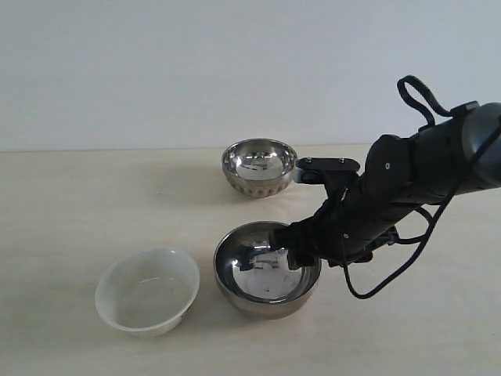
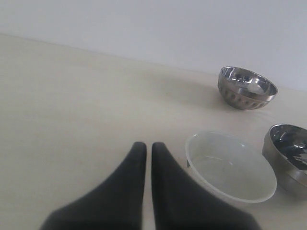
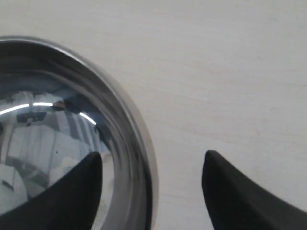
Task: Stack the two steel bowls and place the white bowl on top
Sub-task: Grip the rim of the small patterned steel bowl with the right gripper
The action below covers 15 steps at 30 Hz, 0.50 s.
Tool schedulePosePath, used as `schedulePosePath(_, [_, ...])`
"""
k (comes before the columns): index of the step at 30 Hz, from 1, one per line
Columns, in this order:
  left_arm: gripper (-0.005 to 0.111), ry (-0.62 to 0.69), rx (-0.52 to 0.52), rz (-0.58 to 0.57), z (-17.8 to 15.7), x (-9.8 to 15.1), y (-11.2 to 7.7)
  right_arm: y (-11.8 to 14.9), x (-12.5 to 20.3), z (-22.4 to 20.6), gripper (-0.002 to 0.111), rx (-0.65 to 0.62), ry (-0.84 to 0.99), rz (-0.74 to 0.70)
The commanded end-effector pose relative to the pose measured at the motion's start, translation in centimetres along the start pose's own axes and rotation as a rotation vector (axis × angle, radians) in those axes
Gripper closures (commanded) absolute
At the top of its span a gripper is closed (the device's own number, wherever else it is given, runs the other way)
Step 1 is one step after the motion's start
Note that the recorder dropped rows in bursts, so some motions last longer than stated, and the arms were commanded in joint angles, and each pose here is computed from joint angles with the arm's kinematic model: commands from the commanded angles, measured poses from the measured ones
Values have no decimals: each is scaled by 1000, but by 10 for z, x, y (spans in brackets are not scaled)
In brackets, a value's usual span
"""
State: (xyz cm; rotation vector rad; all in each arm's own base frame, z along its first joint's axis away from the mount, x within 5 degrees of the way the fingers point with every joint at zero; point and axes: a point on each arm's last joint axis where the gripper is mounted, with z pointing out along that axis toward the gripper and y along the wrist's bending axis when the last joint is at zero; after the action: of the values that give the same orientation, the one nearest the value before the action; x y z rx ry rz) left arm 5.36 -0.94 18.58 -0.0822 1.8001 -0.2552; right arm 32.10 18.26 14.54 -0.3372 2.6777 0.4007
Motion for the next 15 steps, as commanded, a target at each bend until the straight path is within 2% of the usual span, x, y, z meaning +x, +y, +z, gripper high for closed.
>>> schedulePosePath(1, [103, -5, -2, -9, 0, 0, 0, 1, -5, -7, 54, -2, -40, -6])
schedulePosePath(7, [103, -5, -2, -9, 0, 0, 0, 2, -21, -34, 54, -9, -161, 7])
schedulePosePath(10, [103, -5, -2, -9, 0, 0, 0, -4, -34, -47, 54, -15, -155, 46])
schedulePosePath(15, [103, -5, -2, -9, 0, 0, 0, -5, -66, -70, 54, -23, -217, 38])
